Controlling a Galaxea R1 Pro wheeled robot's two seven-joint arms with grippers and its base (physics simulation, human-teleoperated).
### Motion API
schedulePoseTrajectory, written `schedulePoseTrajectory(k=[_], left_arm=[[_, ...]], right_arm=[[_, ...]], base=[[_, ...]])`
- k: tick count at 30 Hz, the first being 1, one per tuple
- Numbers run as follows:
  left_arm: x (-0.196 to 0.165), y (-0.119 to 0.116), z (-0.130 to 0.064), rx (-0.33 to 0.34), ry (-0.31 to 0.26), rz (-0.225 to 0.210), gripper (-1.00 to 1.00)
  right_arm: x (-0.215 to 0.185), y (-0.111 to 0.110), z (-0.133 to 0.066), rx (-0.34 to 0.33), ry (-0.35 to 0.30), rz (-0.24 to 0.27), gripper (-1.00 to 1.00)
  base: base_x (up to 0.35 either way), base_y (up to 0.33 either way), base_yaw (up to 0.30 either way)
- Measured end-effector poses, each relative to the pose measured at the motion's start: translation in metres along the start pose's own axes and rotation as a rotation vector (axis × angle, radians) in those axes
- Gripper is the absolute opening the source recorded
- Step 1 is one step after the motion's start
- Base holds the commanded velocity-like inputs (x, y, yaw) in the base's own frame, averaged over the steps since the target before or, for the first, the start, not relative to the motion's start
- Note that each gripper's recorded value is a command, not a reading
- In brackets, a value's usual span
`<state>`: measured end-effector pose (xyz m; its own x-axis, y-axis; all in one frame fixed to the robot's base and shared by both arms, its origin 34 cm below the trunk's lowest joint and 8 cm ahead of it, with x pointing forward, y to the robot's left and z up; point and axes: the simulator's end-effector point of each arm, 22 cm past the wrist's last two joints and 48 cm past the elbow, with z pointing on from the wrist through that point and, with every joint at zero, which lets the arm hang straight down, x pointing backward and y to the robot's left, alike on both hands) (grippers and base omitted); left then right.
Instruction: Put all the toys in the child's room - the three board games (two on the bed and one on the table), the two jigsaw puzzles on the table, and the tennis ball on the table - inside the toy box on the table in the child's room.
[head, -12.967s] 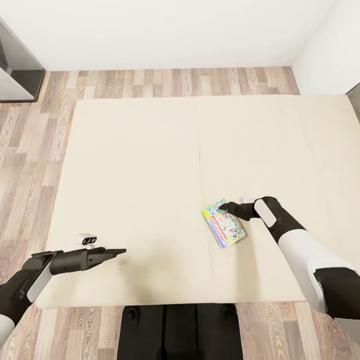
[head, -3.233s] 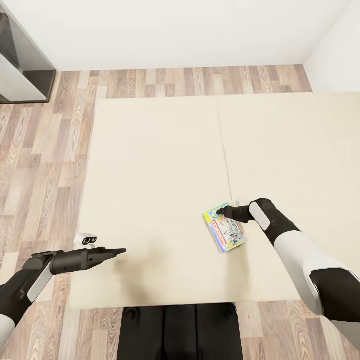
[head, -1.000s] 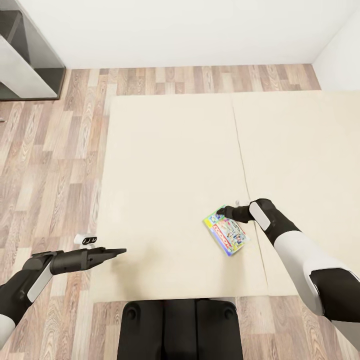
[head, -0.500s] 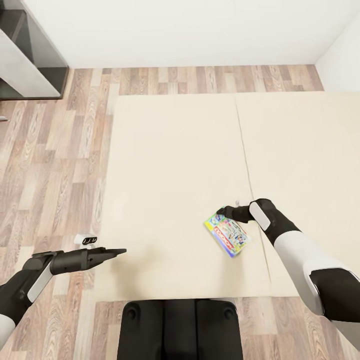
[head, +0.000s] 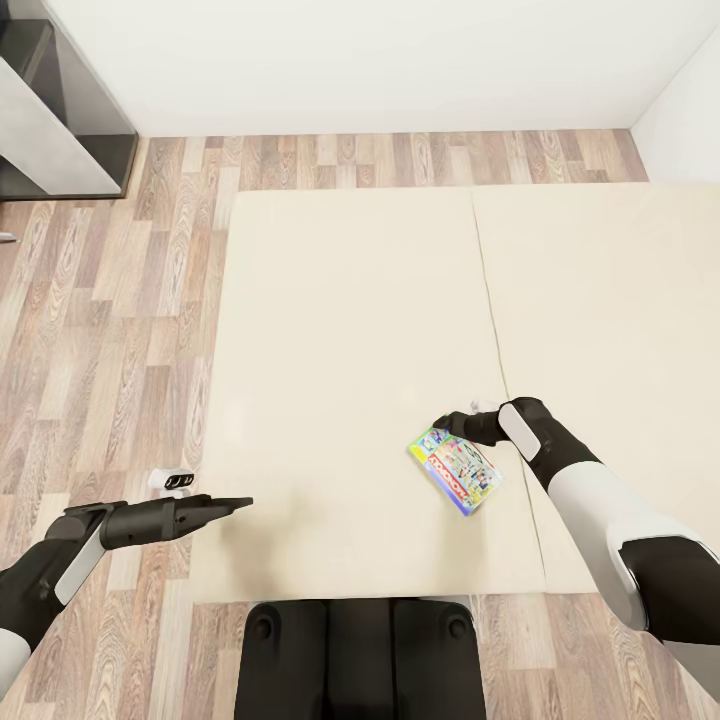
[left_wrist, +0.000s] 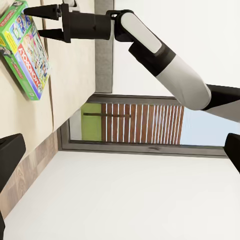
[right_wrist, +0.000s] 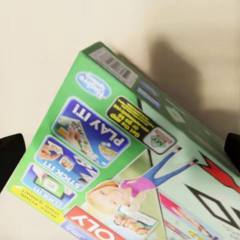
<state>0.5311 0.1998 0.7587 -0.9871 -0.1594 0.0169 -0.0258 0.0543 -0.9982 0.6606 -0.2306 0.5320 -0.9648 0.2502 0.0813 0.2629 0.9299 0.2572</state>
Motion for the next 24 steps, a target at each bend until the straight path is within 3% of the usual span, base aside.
schedulePoseTrajectory(k=[24], left_arm=[[-0.0005,-0.0001,-0.0002,0.0,-0.001,0.001,1.0]], right_arm=[[-0.0016,-0.0003,-0.0008,-0.001,-0.004,0.001,1.0]], base=[[0.0,0.029,0.0]])
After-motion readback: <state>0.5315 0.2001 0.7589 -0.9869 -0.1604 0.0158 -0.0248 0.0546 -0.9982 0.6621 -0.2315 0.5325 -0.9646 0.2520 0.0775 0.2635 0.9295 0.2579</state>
